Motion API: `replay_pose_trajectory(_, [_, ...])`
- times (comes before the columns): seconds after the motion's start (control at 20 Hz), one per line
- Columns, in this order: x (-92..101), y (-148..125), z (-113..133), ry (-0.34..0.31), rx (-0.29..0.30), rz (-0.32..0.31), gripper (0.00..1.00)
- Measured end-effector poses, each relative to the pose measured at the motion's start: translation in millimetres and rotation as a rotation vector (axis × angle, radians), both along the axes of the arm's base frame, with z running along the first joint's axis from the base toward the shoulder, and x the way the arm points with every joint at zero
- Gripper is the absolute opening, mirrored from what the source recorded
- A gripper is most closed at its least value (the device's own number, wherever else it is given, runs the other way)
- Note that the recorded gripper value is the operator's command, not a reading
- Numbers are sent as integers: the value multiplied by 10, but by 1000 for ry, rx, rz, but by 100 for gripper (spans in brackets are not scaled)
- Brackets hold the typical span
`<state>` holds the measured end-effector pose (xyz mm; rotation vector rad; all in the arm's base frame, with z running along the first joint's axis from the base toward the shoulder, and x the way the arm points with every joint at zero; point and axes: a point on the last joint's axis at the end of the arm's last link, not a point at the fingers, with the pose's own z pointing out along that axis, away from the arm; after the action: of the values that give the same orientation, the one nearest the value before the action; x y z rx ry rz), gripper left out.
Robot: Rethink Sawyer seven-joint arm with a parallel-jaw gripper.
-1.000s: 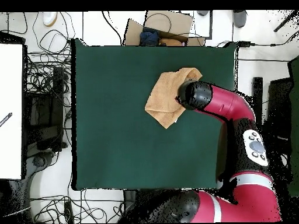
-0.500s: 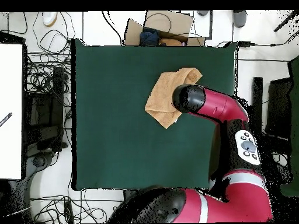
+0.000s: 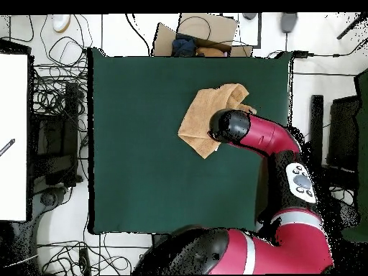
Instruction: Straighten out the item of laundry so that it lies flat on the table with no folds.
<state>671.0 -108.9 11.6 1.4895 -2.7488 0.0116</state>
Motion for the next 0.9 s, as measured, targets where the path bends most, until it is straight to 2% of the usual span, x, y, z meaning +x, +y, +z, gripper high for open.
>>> replay_pose_trajectory(0.35, [-44,19,-90,-2,-6,3,100])
replay_pose_trajectory(0.9, [-126,11,-285,-77,-85,26,100])
